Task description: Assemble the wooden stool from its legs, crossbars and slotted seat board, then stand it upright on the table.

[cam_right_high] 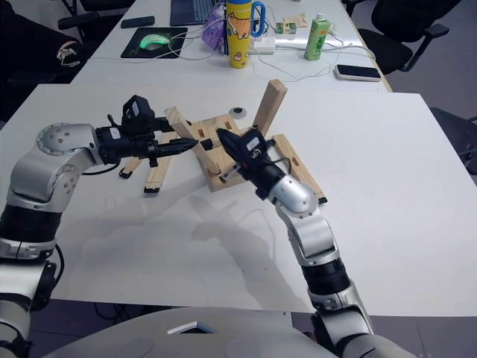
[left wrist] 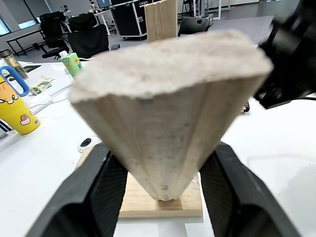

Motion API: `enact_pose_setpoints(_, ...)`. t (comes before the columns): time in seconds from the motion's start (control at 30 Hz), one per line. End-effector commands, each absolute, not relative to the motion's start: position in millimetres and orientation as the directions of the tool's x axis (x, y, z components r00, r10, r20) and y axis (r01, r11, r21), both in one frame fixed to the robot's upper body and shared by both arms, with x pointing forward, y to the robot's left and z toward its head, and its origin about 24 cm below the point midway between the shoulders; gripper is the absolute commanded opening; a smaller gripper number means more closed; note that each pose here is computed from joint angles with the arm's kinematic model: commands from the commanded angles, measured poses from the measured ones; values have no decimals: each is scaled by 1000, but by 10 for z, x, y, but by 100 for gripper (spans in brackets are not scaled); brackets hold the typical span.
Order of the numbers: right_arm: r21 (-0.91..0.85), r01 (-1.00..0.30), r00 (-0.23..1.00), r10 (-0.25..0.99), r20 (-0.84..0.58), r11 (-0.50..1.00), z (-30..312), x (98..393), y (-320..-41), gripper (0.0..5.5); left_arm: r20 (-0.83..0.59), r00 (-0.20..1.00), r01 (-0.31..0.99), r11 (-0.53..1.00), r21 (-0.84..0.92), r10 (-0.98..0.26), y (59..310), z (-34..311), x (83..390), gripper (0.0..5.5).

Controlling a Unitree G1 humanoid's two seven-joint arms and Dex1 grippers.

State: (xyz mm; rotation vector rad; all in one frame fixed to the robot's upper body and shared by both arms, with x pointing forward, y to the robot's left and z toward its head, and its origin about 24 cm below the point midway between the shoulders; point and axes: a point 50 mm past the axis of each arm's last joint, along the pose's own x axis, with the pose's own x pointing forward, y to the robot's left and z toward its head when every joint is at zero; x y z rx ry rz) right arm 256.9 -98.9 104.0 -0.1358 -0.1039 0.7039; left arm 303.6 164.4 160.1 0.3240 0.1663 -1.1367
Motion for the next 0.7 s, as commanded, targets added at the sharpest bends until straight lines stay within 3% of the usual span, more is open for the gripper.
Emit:
enact_pose_setpoints(0.03, -119, -635, 773, 631, -70, 764, 744, 2621, -1133, 0, -436, 339, 936, 347, 64, -834, 1690, 1300, 3075, 207)
enact_pose_setpoints(0.27, -80, -643, 755, 614, -228, 761, 453, 2850, -910, 0, -410, 275, 959, 278, 53, -869, 1653, 1301, 3155, 207)
enact_pose_setpoints(0.4, -71, -655, 731, 607, -312, 753, 359, 2832, -839, 0, -381, 279, 957, 289, 32, -881, 1648, 1230, 3143, 207)
enact_pose_setpoints(0.53, -73, -682, 664, 574, -479, 728, 147, 2706, -847, 0, -325, 334, 936, 351, 6, -885, 1689, 1152, 3108, 207)
enact_pose_setpoints(0.7, -79, -656, 665, 526, -530, 751, 110, 2687, -933, 0, -257, 406, 908, 420, 3, -877, 1728, 1142, 3109, 207)
